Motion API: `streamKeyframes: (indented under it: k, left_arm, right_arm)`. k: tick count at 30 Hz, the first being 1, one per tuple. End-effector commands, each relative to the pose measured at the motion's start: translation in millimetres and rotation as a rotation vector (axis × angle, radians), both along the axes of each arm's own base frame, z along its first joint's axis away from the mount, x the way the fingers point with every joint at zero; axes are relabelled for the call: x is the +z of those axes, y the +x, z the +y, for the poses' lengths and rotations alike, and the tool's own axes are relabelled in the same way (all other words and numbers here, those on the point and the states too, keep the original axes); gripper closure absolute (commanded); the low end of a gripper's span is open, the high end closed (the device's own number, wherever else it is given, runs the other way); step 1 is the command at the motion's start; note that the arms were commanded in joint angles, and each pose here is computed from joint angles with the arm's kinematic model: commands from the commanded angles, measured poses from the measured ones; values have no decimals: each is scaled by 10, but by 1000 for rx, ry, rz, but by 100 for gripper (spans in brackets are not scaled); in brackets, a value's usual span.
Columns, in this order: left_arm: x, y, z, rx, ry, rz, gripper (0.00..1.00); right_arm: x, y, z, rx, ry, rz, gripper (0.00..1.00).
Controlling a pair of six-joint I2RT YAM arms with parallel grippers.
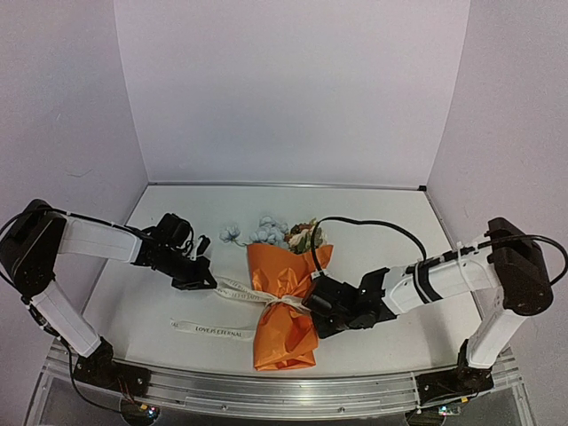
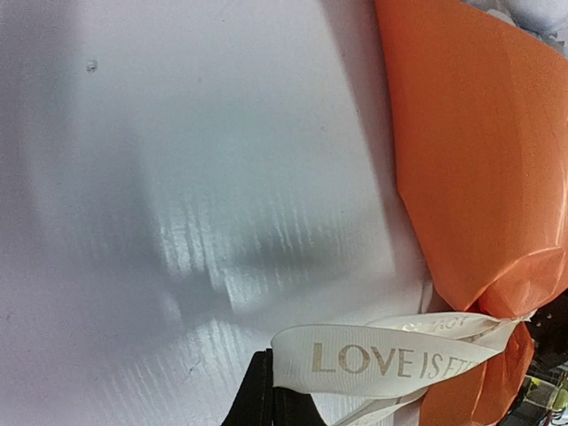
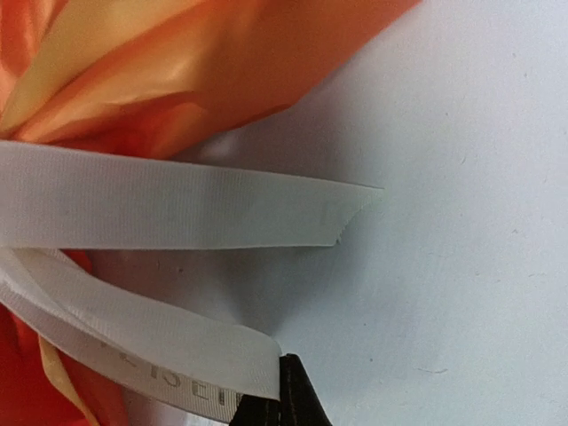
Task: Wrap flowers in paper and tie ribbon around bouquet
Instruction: Tie the half-tied ribbon around the folded bouquet.
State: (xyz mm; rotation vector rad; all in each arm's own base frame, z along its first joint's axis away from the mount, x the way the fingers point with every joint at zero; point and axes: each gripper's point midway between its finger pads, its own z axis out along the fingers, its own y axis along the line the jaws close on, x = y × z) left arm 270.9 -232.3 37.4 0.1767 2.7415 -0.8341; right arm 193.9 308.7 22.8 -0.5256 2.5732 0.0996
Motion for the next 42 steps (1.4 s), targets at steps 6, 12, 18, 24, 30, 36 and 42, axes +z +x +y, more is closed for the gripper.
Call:
streamKeyframes:
  k: [6,12,18,24,30,36,42]
  left_arm:
    - [-15,91,258,106,49,-21,100]
    - [-36,97,322,126,57,-18,100]
    - [-13,94,298,98,48,-22,100]
    - [-48,81,344,105,75,-16,100]
    - [-89,91,434,131,117,-8,100]
    - [-82,110,436,136,113,-7,100]
    - [-27,170,401,131,107,-17,100]
  right_arm:
    - [643,63,-182,415,-366,-80,100]
    - [742,160,-198,612,-539,-130,100]
    - [626,232,-34,696,-482,-77,100]
    - [760,561,64,708,-533,-147,100]
    - [713,672,-8,821,-698,-183,100]
    - [624,711,-124,940,-881,-211,100]
    - [703,414,111,1087,-876,-270,100]
